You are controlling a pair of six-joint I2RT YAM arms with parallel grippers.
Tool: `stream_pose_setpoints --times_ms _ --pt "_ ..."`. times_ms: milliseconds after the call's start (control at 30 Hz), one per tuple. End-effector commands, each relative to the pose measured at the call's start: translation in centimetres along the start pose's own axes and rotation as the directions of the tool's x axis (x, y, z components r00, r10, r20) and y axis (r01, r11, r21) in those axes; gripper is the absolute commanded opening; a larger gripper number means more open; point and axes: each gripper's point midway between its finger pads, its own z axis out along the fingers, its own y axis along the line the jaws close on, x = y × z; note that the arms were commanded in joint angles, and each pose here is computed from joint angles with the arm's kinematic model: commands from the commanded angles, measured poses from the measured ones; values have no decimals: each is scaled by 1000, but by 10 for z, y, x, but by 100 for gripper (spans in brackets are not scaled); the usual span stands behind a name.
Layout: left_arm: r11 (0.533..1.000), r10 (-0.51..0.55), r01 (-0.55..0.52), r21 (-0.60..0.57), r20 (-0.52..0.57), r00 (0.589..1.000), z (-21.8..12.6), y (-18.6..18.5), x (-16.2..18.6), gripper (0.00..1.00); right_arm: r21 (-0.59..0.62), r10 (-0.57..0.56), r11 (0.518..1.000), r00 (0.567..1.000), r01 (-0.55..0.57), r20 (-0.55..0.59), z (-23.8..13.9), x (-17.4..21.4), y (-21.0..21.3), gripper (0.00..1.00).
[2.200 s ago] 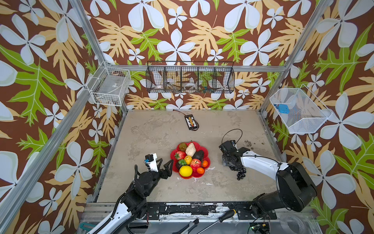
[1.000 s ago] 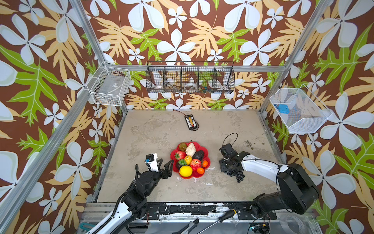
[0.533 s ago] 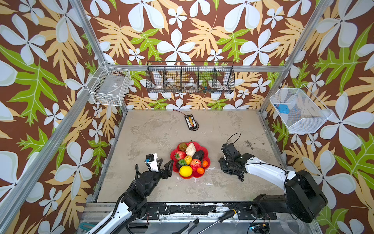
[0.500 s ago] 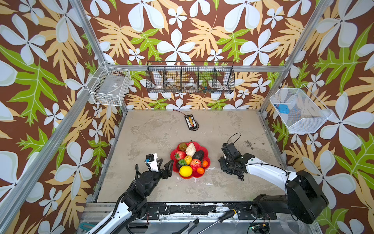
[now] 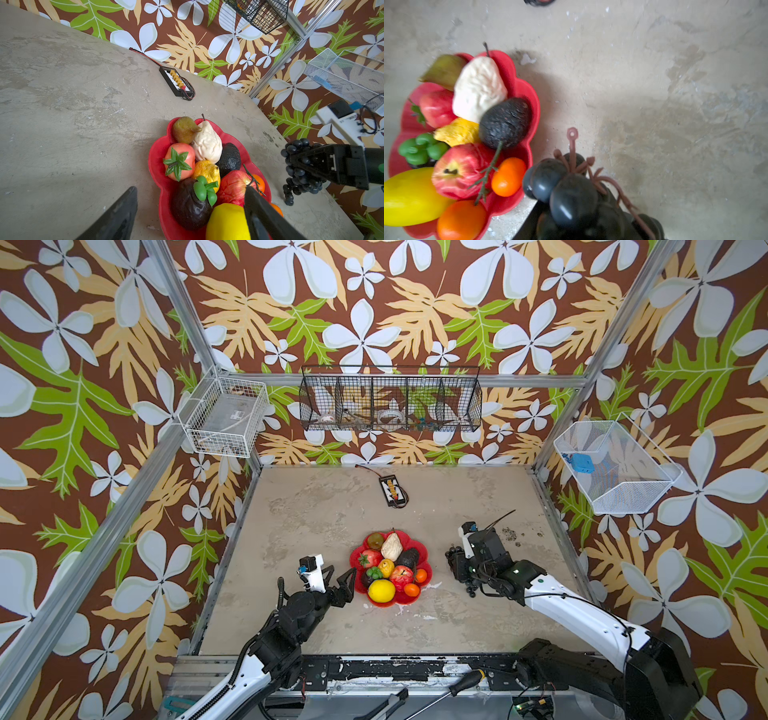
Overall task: Place and organize the fake fruits in the fruit bowl
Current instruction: 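Lift the black grapes and carry them over the bowl with the right gripper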
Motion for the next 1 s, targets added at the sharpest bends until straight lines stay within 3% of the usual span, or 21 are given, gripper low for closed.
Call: stream_pose_setpoints --times_ms 0,200,433,600,967 --pt "1000 -3 2 10 25 1000 0 -3 -6 81 -69 -13 997 994 20 105 -17 -32 18 39" --pt "1000 -2 2 8 26 1000 0 -2 -6 81 -130 -90 984 976 118 199 -43 -70 56 40" --pt "1000 -2 2 3 27 1000 0 -1 -6 81 -189 -182 957 963 220 200 -41 -89 118 41" --pt "1000 -2 2 -2 31 1000 0 -1 -7 81 -232 -221 938 960 257 171 -24 -84 154 42" --pt "1000 -1 1 0 27 1000 1 -1 -6 81 -227 -305 925 951 306 38 29 -52 157 43"
